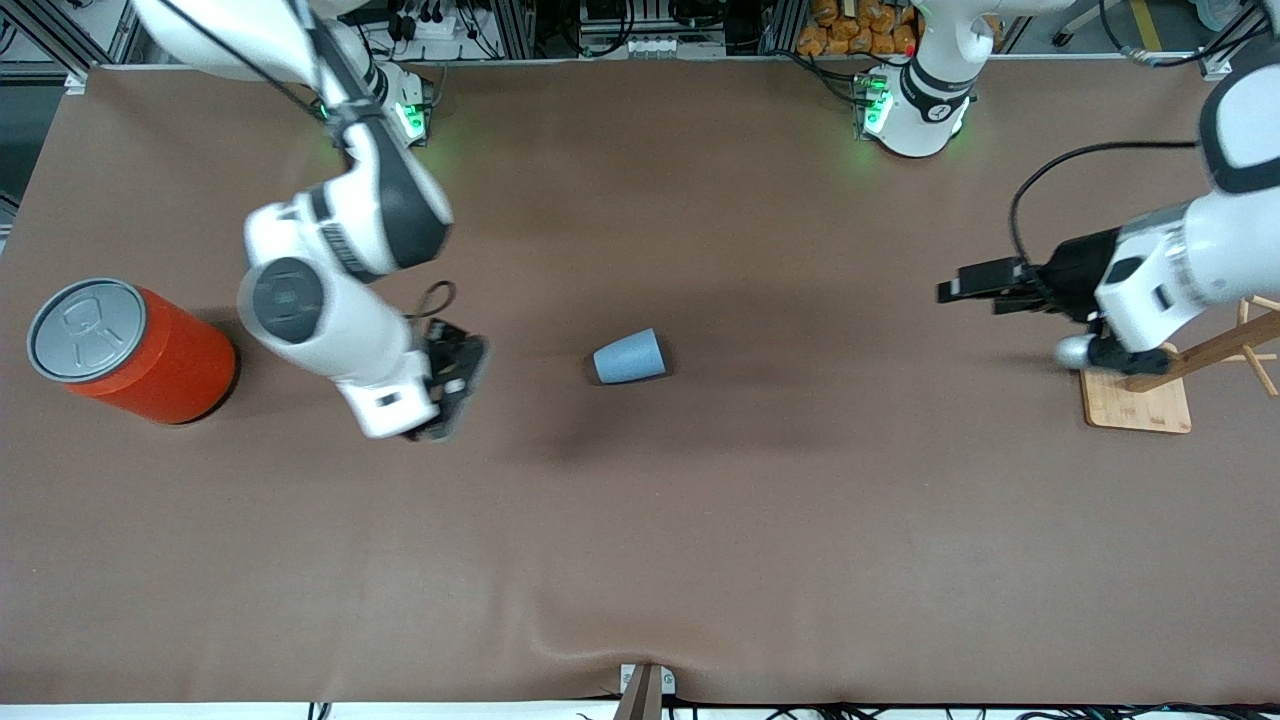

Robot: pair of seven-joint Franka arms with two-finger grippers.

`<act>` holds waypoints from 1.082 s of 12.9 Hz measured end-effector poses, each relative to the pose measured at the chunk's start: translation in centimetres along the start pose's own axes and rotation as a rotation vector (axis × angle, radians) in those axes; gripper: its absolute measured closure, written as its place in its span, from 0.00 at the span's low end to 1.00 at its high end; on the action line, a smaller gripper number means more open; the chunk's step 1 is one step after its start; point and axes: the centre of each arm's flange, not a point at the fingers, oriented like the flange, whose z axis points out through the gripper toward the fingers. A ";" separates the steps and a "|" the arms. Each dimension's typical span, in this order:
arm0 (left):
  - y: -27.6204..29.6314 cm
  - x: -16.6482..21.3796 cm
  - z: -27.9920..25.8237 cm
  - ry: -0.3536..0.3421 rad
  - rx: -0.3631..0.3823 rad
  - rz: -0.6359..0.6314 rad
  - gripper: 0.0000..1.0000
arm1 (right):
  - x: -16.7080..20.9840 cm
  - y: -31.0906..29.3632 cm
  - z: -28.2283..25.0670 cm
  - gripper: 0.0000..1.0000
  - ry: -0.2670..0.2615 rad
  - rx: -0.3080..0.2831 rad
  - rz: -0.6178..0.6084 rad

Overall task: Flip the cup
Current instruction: 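Withdraw the right gripper while the left gripper reaches toward the cup, then close the left gripper around the base of the blue cup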

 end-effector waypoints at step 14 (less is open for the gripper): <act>4.0 1.5 23.0 -0.024 -0.374 -0.165 0.00 | -25.7 2.7 -18.6 0.00 -0.012 0.013 0.957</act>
